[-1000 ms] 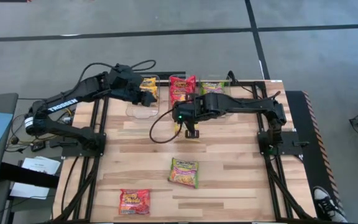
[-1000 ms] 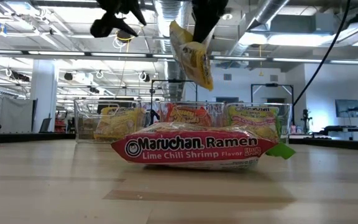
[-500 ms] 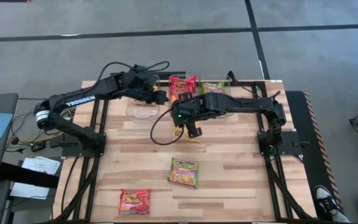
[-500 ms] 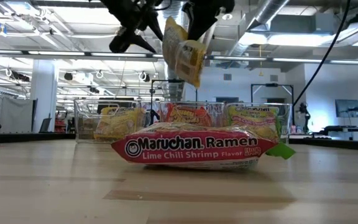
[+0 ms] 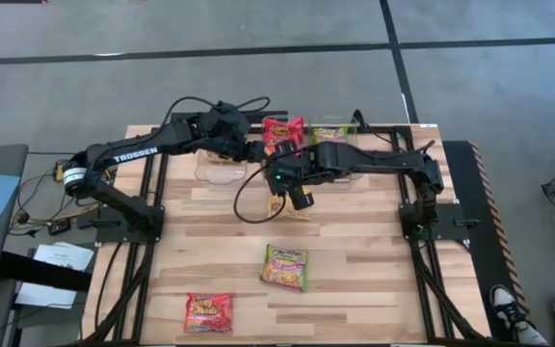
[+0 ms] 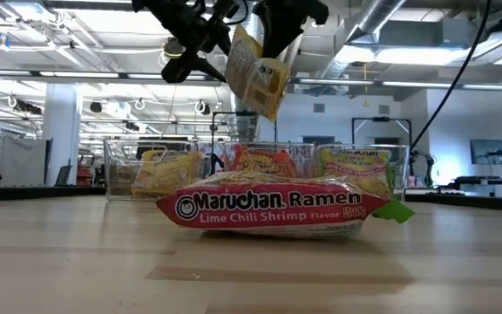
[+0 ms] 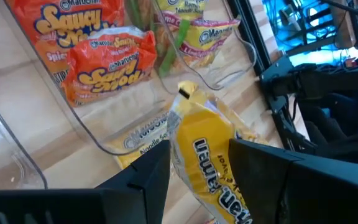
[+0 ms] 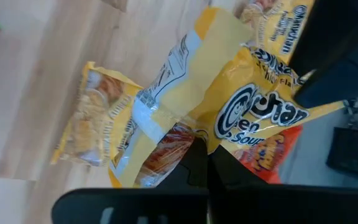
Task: Sort Maruchan noodles
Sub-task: Put the yellow noodle pack into the left transparent bin
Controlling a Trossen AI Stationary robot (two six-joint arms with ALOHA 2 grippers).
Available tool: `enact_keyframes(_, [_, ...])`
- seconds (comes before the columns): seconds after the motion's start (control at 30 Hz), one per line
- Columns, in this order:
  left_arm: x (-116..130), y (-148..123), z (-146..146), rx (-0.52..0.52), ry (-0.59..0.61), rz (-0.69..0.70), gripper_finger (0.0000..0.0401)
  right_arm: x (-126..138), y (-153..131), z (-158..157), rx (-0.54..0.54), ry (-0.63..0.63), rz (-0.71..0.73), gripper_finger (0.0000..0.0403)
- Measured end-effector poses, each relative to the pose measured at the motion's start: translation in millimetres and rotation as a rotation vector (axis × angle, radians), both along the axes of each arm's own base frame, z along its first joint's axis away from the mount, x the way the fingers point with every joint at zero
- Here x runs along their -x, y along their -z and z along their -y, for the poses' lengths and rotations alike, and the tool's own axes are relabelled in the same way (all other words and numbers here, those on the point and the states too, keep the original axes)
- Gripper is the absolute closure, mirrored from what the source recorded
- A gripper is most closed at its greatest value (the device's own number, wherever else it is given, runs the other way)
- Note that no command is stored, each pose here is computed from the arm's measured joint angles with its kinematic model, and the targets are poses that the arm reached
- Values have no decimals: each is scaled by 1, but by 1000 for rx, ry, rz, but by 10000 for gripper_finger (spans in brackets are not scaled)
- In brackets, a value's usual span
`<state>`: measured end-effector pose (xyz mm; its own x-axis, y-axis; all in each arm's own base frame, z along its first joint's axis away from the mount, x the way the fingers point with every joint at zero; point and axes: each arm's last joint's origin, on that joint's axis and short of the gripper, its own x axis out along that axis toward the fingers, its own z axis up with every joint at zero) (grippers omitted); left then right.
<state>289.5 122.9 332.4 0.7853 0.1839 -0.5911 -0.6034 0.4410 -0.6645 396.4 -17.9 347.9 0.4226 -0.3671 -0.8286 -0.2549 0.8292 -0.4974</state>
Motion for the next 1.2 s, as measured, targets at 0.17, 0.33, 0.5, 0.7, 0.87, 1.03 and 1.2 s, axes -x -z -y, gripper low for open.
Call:
enact_keyframes(0.17, [0,0,0,-2,-4,-3,250,-1,-1,1,19,-26,2,400])
enact_keyframes(0.33, [0,0,0,0,-5,-4,250,-3,-2,-3,27,-46,20,400])
enact_keyframes(0.5, [0,0,0,30,-9,5,250,-7,-4,-4,36,-60,59,400])
enact_keyframes(0.7, [-1,-1,1,58,15,34,250,-8,-4,-2,48,-77,57,401])
enact_keyframes(0.87, [-2,-2,1,43,28,41,252,-9,-5,-2,52,-81,68,401])
enact_keyframes(1.03, [-2,-2,1,35,47,41,288,-8,-5,-2,53,-83,66,401])
enact_keyframes(1.2, [-2,-3,1,20,58,45,354,-8,-5,-2,47,-75,70,401])
